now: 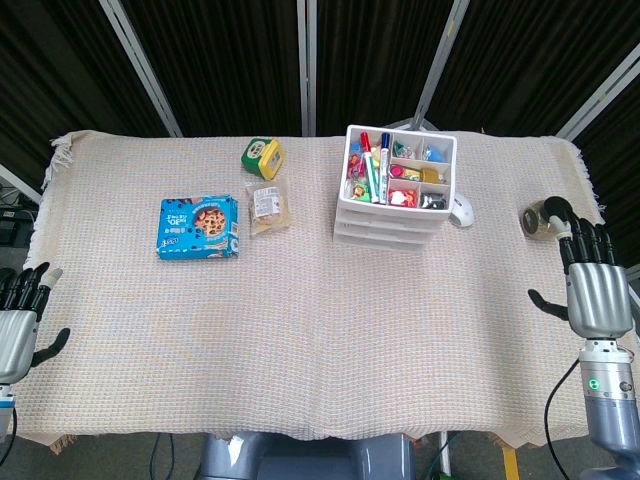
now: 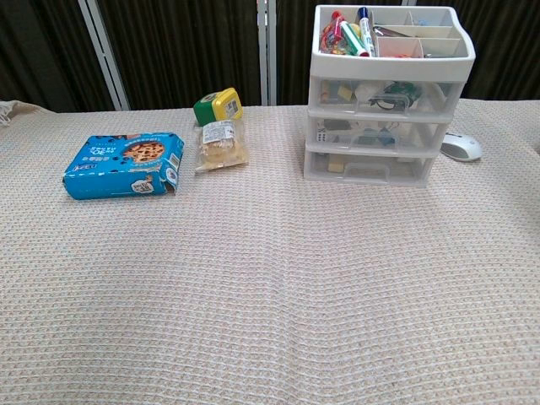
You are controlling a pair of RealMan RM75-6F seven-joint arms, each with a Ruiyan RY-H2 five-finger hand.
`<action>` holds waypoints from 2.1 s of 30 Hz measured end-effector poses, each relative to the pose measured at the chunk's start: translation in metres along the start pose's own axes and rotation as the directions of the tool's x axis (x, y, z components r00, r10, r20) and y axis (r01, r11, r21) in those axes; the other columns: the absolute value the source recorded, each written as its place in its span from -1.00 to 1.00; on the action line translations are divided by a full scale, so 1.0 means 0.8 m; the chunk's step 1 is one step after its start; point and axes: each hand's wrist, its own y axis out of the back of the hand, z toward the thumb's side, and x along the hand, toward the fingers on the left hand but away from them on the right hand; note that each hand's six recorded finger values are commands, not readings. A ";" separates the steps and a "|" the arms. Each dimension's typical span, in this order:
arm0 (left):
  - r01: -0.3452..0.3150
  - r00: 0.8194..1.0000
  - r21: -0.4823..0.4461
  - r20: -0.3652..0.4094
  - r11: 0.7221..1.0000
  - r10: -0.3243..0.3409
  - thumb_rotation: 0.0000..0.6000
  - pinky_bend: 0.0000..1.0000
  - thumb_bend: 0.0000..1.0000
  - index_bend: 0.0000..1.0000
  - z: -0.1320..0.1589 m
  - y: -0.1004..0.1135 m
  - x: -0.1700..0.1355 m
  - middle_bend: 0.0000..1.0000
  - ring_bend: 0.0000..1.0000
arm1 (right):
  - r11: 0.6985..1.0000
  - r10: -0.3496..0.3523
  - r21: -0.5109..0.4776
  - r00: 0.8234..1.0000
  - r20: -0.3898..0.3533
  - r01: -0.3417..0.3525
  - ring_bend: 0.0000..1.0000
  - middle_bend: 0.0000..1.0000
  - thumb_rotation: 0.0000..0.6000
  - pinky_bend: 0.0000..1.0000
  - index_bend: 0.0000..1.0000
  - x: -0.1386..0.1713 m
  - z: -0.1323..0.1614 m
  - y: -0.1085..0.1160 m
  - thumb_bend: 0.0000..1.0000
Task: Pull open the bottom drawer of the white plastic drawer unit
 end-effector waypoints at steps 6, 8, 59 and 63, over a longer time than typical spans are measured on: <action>-0.002 1.000 0.001 0.000 1.000 0.002 1.00 -1.00 -0.33 -0.85 0.000 0.000 0.000 -1.00 -1.00 | 1.000 -0.005 -0.002 1.000 0.000 0.005 -1.00 -1.00 1.00 -1.00 -0.99 0.001 0.000 0.002 -0.86; -0.002 1.000 0.001 -0.001 1.000 0.002 1.00 -1.00 -0.33 -0.85 0.000 0.000 -0.001 -1.00 -1.00 | 1.000 -0.003 -0.006 1.000 0.000 0.003 -1.00 -1.00 1.00 -1.00 -0.99 0.001 0.000 0.002 -0.86; -0.001 1.000 0.001 -0.003 1.000 0.001 1.00 -1.00 -0.33 -0.85 0.000 0.000 0.000 -1.00 -1.00 | 0.687 0.481 -0.597 0.875 -0.055 -0.415 0.56 0.44 1.00 0.22 -0.86 0.033 0.083 -0.068 -0.46; -0.001 1.000 0.001 -0.002 1.000 0.001 1.00 -1.00 -0.33 -0.85 0.000 0.000 0.000 -1.00 -1.00 | 0.506 0.591 -0.705 0.795 -0.137 -0.497 0.56 0.44 1.00 0.22 -0.88 0.039 0.121 -0.083 -0.43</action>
